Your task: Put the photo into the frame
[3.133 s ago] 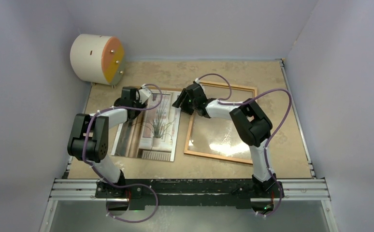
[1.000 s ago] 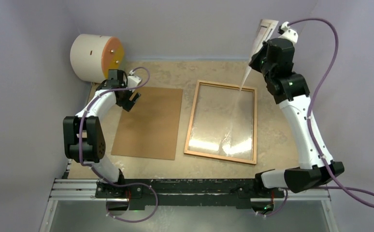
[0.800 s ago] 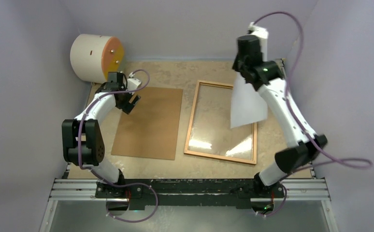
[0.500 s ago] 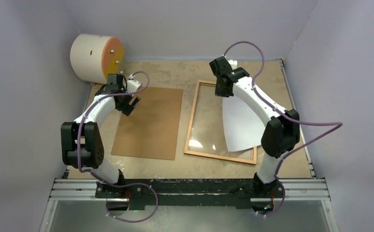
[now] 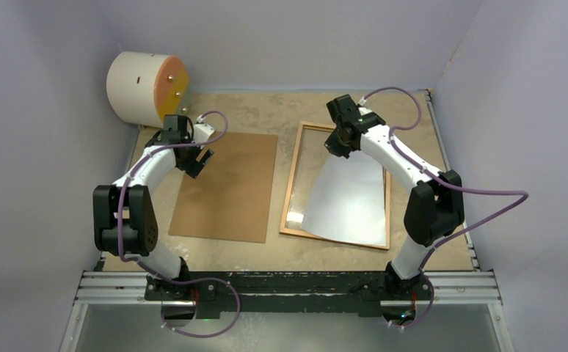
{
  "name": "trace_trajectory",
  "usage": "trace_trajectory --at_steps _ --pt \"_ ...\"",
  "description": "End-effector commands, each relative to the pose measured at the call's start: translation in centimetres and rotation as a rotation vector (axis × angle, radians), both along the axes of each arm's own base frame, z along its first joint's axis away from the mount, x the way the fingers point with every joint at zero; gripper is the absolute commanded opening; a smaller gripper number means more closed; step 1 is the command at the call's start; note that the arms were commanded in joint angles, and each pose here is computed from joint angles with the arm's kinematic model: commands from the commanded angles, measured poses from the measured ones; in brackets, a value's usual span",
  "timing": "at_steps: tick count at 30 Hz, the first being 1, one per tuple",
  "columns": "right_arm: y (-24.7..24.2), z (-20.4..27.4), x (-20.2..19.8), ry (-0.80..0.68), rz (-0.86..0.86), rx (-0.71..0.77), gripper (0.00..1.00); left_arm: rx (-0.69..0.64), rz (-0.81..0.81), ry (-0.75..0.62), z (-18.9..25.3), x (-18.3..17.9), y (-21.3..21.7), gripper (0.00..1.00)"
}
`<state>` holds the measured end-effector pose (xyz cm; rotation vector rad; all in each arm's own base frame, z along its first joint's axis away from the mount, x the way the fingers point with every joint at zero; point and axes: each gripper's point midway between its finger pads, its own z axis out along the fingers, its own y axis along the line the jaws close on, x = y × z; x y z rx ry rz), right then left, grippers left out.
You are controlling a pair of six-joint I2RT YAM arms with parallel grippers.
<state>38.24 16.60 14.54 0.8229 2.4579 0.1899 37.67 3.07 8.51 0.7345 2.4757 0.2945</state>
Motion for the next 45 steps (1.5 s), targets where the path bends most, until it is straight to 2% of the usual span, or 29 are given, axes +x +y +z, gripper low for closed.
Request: trace_trajectory --at_steps 1,10,22,45 --pt "0.1 0.8 1.1 -0.063 -0.101 0.059 0.00 0.011 -0.006 -0.055 1.3 0.6 0.2 0.84" --pt "-0.8 -0.2 2.0 -0.092 0.005 -0.061 0.00 0.023 -0.006 -0.050 0.9 0.6 0.3 0.84" --pt "0.4 -1.5 3.1 -0.114 0.192 -0.101 0.00 0.027 -0.002 -0.045 0.9 0.7 0.4 0.84" --pt "0.6 -4.5 3.0 -0.055 0.300 -0.155 0.00 0.044 -0.004 -0.035 0.4 0.6 0.7 0.84"
